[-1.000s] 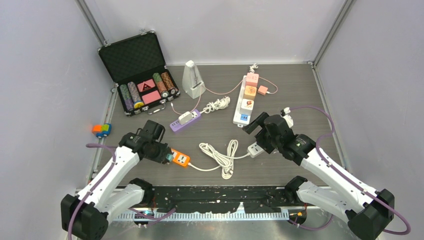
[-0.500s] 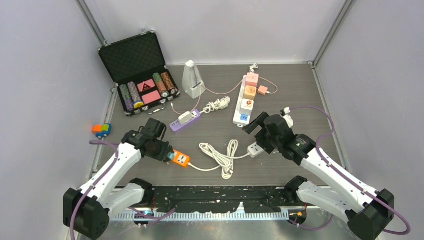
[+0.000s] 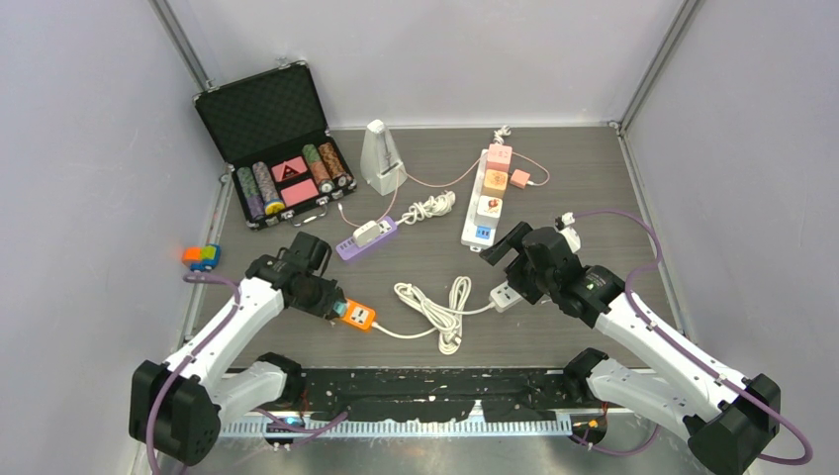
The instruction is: Insert the plug
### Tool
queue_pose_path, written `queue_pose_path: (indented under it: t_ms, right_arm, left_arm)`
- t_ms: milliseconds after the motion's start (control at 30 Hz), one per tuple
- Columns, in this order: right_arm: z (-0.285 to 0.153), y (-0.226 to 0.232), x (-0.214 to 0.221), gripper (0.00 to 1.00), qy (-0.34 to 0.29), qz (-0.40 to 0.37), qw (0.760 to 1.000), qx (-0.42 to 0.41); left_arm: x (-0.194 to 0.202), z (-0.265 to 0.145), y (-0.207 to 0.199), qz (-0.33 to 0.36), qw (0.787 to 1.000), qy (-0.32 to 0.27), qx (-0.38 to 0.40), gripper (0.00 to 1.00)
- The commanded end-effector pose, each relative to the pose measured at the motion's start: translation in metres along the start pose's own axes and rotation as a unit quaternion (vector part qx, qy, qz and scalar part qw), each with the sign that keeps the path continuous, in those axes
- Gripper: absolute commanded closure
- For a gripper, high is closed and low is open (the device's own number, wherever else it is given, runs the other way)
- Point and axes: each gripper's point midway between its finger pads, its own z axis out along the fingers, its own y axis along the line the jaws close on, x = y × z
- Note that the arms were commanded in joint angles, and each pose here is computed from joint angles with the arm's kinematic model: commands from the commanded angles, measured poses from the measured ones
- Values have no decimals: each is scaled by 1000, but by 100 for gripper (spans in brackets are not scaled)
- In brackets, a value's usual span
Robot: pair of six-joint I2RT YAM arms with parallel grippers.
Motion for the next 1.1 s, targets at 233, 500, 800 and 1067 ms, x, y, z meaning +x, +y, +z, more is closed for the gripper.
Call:
queue_pose_path:
  t_ms: [233, 500, 800, 1067]
  right_arm:
    - [0, 9, -6, 0, -11, 10, 1000, -13]
    - [-2, 9, -7, 0, -13, 13, 1000, -16]
    - [-5, 13, -17, 5, -30, 1, 999, -17]
    - [-30, 35, -60, 5, -94, -46, 993, -45]
  left_arm:
    - [-9, 10, 10, 1, 1000, -17, -23, 100]
    - [-6, 29, 20, -2, 999, -6, -46, 100]
    - [-4, 21, 9, 13, 999, 0, -36, 100]
    - [-14, -8, -16, 53, 998, -26, 7, 43]
